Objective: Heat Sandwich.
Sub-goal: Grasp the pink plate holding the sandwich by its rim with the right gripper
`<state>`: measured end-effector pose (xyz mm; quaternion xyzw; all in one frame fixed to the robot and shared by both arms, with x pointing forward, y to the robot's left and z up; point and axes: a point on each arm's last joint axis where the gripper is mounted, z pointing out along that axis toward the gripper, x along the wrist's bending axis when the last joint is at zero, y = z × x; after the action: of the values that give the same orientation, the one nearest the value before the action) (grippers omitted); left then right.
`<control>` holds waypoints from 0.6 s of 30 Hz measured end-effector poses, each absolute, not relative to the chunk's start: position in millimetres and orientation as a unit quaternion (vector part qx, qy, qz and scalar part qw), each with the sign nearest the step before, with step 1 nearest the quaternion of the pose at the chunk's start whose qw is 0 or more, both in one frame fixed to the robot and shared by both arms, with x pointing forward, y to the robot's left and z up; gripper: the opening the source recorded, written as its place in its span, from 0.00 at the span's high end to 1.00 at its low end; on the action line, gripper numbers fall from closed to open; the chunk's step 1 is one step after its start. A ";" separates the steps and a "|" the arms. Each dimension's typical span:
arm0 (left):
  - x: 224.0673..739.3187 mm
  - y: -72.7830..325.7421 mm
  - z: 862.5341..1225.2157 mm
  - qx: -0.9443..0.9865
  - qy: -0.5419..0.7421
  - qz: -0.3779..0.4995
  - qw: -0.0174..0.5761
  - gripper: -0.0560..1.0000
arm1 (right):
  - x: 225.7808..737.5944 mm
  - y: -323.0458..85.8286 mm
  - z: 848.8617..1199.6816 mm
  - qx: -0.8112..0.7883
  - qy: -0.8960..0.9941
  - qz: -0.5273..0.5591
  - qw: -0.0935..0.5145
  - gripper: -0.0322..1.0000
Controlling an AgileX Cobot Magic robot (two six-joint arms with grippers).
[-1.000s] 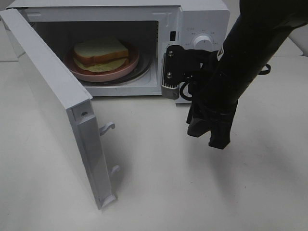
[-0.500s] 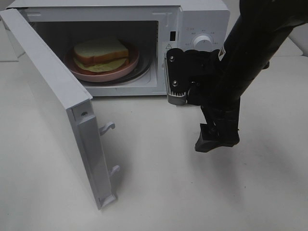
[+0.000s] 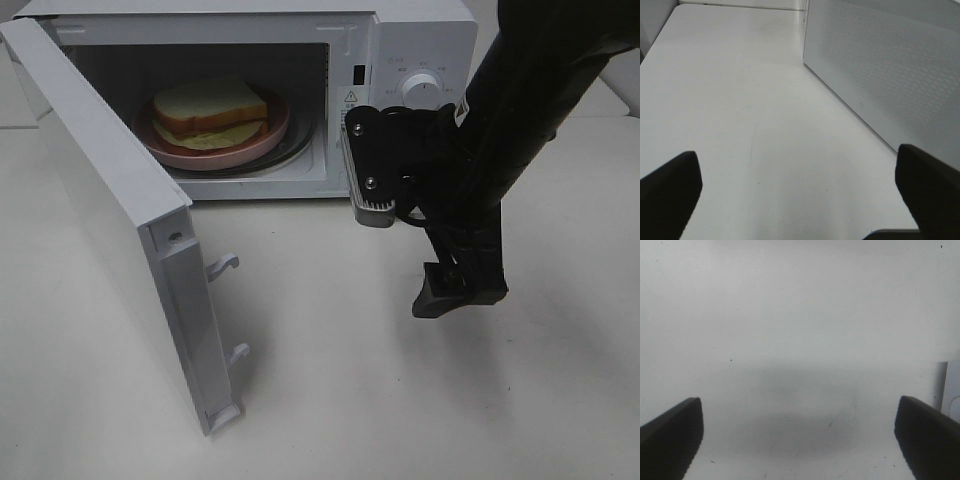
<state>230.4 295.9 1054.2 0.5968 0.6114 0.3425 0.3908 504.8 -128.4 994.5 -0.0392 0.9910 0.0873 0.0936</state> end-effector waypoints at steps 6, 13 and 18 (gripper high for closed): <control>230.4 295.9 1054.2 0.597 0.611 0.342 0.391 0.02 | 507.9 -128.6 995.1 -0.086 0.986 0.081 0.115 0.03; 230.4 295.9 1054.2 0.597 0.611 0.342 0.391 0.02 | 517.1 -127.9 1000.7 -0.114 0.977 0.072 0.163 0.04; 230.4 295.9 1054.2 0.597 0.611 0.342 0.391 0.02 | 524.1 -123.0 1007.9 -0.140 0.968 0.063 0.200 0.04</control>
<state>230.4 295.9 1054.2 0.5968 0.6114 0.3425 0.3908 524.1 -123.0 1007.9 -0.1405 0.9677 0.0626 0.1998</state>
